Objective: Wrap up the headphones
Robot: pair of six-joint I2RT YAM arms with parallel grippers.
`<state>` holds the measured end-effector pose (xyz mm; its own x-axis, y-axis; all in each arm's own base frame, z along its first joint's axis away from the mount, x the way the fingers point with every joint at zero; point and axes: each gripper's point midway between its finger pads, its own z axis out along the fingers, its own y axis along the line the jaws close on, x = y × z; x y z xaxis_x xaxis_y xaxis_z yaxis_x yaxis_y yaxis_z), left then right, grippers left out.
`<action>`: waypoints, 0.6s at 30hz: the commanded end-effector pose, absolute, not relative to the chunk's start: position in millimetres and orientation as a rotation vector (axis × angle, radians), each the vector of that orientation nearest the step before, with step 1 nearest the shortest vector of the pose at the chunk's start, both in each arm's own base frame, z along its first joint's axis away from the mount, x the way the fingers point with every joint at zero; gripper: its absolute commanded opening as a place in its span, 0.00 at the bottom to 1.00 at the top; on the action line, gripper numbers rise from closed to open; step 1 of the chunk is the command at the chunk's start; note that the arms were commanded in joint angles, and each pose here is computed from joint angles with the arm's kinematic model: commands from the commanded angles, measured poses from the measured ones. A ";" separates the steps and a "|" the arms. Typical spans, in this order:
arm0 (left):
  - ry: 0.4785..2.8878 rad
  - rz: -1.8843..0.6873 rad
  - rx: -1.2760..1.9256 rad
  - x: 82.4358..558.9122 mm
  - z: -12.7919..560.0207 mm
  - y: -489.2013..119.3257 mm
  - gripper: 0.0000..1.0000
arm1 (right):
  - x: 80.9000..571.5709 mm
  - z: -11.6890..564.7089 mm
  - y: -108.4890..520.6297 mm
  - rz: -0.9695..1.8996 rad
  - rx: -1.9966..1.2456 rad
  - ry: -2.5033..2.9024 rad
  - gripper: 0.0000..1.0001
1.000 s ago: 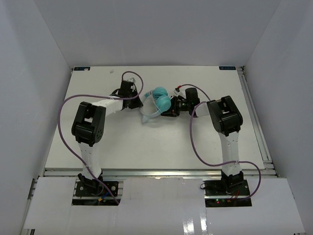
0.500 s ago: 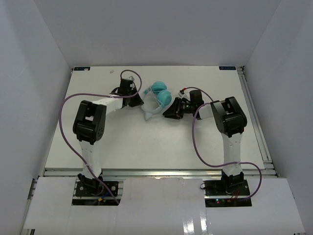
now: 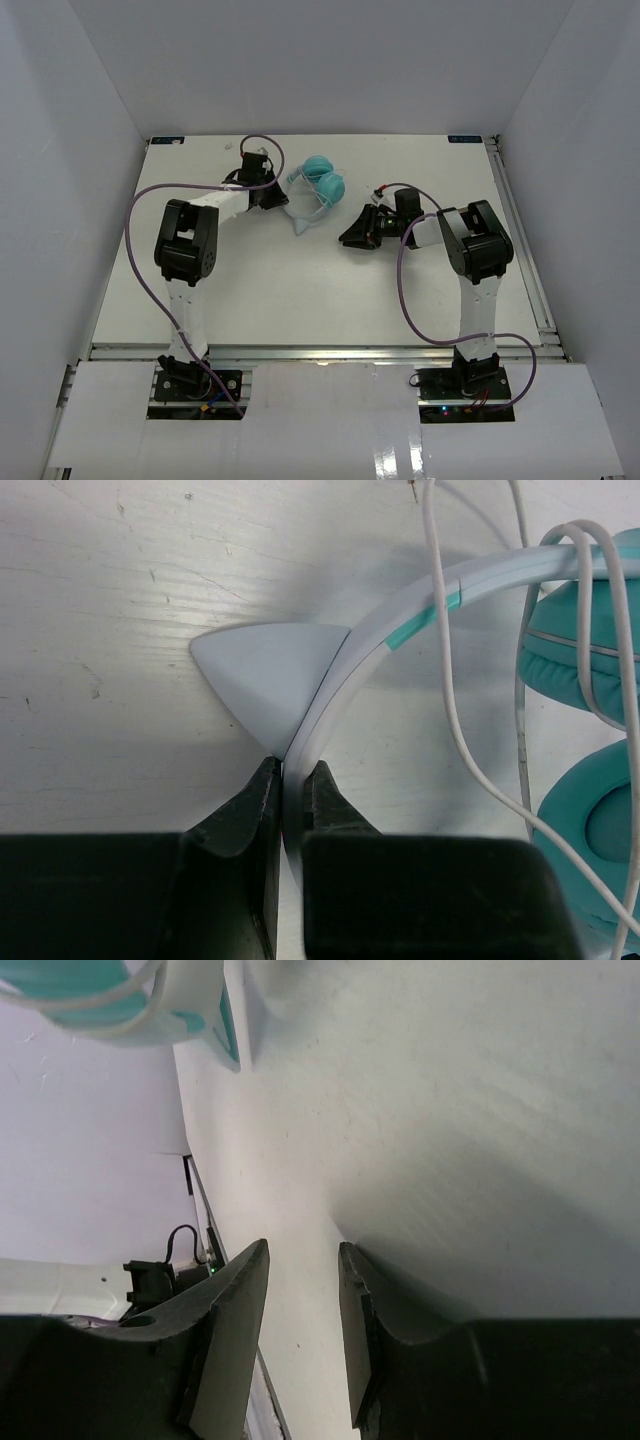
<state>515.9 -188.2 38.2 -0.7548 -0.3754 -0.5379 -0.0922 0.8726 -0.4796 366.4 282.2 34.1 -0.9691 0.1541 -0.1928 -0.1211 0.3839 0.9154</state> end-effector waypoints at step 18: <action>2.503 -0.329 -0.252 519.4 45.6 -160.2 0.32 | 352.3 74.1 258.6 1.588 -0.041 2.314 0.42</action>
